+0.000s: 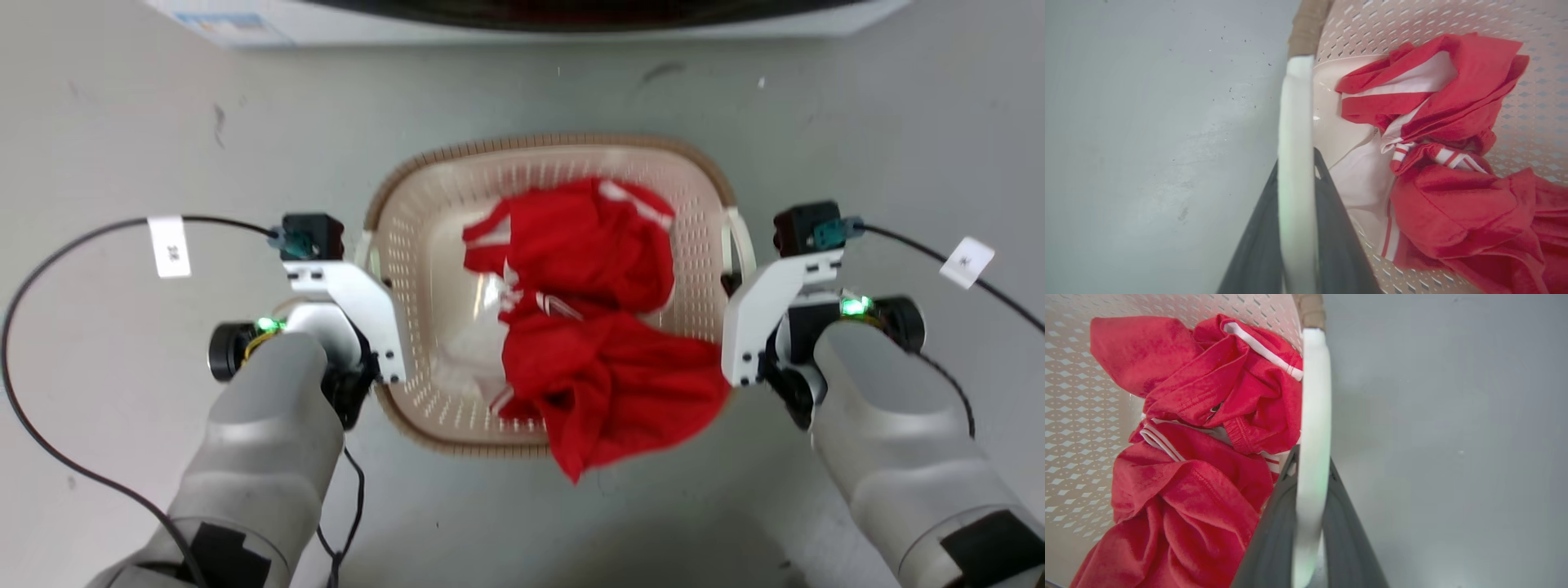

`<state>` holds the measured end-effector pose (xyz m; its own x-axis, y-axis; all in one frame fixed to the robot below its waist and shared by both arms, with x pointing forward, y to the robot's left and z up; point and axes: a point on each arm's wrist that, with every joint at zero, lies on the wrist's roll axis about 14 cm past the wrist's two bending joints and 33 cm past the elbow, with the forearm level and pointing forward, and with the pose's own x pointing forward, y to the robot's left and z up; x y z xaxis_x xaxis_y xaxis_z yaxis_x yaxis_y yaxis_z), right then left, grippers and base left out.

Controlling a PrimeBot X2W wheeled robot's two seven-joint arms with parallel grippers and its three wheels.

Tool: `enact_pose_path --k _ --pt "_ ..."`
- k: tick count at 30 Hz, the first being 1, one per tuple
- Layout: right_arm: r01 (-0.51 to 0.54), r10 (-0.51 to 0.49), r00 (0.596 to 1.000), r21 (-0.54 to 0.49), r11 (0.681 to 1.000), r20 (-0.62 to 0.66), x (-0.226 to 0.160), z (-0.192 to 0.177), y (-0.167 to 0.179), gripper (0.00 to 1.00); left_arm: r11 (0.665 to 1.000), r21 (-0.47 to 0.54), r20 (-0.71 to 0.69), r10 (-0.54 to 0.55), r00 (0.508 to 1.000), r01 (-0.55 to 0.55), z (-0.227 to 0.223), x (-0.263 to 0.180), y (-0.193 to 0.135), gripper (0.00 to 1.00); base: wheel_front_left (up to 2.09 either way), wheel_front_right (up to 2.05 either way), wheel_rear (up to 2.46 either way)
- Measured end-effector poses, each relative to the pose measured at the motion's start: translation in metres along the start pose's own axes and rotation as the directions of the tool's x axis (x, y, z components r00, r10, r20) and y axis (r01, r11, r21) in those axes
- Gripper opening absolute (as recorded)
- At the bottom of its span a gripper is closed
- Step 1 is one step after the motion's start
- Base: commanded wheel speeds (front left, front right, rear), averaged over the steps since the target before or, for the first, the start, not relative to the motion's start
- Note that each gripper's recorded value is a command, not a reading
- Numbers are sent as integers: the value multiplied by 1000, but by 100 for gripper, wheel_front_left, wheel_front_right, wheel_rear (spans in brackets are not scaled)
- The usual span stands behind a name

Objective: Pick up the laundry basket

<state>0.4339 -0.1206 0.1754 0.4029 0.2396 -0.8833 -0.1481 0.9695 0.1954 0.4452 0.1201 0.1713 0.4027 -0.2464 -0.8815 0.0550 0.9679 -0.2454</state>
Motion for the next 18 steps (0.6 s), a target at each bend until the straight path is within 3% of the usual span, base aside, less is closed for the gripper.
enact_pose_path --k 8,18 --pt "3 -1 998 39 999 -62 -40 -2 9 0 1000 -4 -25 -17 1000 16 5 -43 -14 0 0 0 0" --pt "-16 20 997 64 998 -70 -106 23 27 0 999 4 5 -34 999 34 31 -118 -30 0 0 0 0"
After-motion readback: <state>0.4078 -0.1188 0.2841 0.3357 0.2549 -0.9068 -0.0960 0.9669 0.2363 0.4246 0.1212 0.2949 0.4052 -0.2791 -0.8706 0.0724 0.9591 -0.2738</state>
